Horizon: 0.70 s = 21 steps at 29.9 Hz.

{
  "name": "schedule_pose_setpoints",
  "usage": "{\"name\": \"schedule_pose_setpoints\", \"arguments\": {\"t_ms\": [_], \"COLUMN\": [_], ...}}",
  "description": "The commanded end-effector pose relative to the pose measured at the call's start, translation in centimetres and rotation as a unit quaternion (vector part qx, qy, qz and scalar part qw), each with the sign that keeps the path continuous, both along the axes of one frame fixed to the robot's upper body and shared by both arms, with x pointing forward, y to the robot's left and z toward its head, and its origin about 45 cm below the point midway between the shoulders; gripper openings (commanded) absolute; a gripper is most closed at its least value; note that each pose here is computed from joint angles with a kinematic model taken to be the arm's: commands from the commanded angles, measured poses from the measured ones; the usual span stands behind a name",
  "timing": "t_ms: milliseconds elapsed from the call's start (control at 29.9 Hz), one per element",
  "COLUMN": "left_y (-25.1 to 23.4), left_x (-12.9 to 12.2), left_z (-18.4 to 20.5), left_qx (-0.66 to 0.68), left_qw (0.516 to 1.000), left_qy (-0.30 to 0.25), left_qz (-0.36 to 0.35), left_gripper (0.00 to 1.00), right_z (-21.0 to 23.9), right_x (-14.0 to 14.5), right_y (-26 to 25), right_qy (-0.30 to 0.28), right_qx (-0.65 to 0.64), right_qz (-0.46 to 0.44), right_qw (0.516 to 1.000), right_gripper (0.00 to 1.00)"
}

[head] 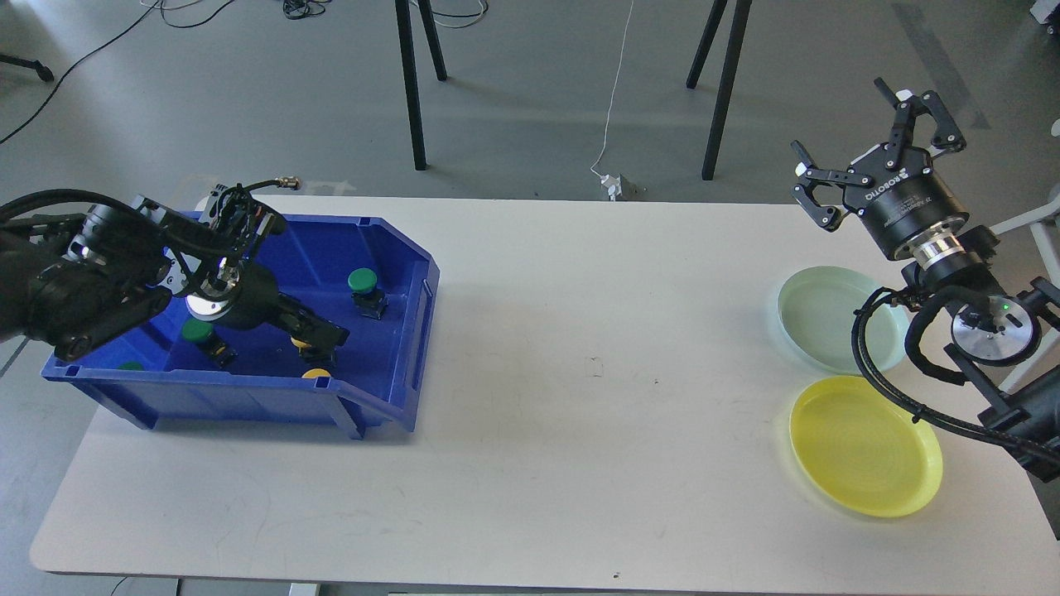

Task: Pass button and place on color plate
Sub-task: 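Reach the left gripper into the blue bin and grasp a yellow-capped button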

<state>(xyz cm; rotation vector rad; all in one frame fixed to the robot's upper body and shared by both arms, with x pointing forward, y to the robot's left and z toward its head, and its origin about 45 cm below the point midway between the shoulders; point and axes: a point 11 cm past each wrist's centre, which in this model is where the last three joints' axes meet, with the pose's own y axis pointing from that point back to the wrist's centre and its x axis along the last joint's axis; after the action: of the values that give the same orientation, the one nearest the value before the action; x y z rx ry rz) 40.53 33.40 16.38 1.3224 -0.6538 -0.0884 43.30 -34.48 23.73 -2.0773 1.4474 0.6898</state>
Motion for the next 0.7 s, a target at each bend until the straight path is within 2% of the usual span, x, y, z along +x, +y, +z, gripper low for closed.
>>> {"name": "schedule_pose_setpoints", "arguments": {"t_ms": [0, 267, 301, 401, 434, 568, 668], "left_y": [0.0, 0.4, 0.4, 0.4, 0.4, 0.6, 0.5], "left_x": [0.1, 0.3, 0.3, 0.1, 0.1, -0.1, -0.2], "left_z": [-0.9, -1.7, -1.7, -2.0, -2.0, -2.2, -2.3], "left_qx": [0.007, 0.016, 0.016, 0.015, 0.016, 0.017, 0.017], "left_qw": [1.000, 1.000, 1.000, 1.000, 1.000, 1.000, 1.000], "left_qy": [0.003, 0.002, 0.002, 0.006, 0.006, 0.008, 0.011], "left_qz": [0.006, 0.017, 0.017, 0.017, 0.017, 0.018, 0.018], "left_gripper": [0.97, 0.94, 0.91, 0.72, 0.69, 0.65, 0.57], "right_z": [-0.4, -0.7, -0.7, -0.9, -0.8, -0.8, -1.0], "right_x": [-0.2, -0.5, -0.5, -0.6, -0.5, -0.6, -0.6], "right_y": [-0.1, -0.4, -0.5, -0.5, -0.5, -0.6, -0.6], "right_qy": [0.005, 0.007, 0.007, 0.008, 0.008, 0.008, 0.009], "right_qx": [0.001, 0.004, 0.004, 0.004, 0.005, 0.005, 0.005], "right_qz": [-0.001, -0.006, -0.007, -0.007, -0.008, -0.009, -0.009], "right_qw": [1.000, 1.000, 1.000, 1.000, 1.000, 1.000, 1.000], "right_gripper": [1.00, 1.00, 1.00, 1.00, 1.00, 1.00, 1.00]}}
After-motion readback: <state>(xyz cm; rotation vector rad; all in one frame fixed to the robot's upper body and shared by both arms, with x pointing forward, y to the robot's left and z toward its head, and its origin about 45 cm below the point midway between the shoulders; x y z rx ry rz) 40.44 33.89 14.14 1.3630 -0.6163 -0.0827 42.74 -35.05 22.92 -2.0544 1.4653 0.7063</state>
